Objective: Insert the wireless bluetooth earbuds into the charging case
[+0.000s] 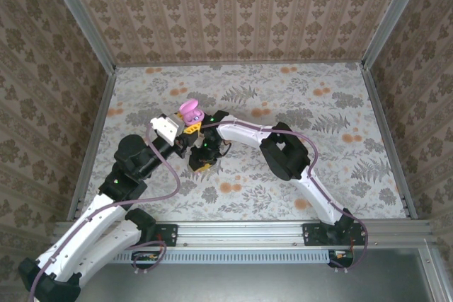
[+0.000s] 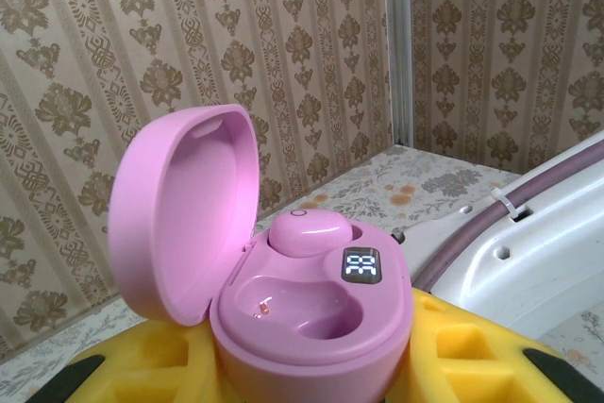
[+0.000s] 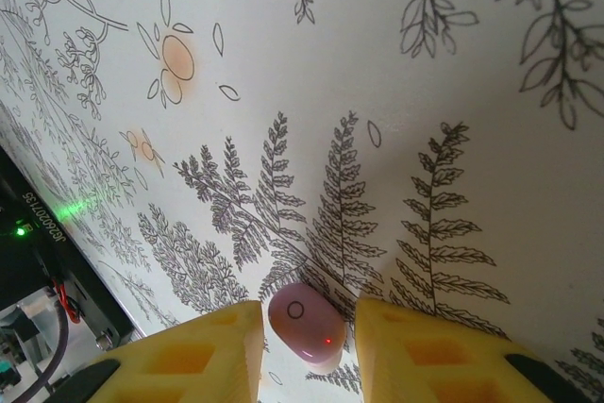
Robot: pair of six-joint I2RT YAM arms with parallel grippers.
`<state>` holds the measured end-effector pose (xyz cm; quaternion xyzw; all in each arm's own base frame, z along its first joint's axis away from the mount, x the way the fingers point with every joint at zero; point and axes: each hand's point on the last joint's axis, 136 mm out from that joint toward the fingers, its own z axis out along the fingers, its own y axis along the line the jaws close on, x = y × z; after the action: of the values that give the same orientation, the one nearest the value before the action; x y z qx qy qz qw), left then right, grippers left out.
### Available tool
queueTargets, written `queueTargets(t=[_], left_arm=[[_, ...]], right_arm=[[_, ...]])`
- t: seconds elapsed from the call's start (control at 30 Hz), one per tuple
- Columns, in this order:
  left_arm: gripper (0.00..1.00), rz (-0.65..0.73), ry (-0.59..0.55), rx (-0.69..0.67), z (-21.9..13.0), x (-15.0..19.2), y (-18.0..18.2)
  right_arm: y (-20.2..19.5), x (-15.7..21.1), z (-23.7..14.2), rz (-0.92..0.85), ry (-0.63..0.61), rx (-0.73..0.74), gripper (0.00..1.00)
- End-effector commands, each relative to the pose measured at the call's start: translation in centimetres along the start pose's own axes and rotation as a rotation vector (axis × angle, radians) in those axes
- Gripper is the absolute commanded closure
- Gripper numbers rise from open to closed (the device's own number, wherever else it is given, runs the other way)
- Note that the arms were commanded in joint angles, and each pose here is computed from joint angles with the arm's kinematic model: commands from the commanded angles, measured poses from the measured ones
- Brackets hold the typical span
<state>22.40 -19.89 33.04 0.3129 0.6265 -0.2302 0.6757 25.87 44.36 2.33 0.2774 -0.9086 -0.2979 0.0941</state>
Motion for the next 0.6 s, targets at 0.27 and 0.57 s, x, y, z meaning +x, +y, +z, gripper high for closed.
queueTargets(t=[0.27,0.57], left_arm=[[0.69,-0.001,-0.079,0.0,-0.3,-2.9,0.2],[0.69,0.0,-0.065,0.001,-0.2,-2.6,0.2]], right_arm=[[-0.3,1.8,3.0,0.01,0.086,0.037,0.71],[-1.1,1.2,0.0,0.053,-0.005,0.066,0.75]])
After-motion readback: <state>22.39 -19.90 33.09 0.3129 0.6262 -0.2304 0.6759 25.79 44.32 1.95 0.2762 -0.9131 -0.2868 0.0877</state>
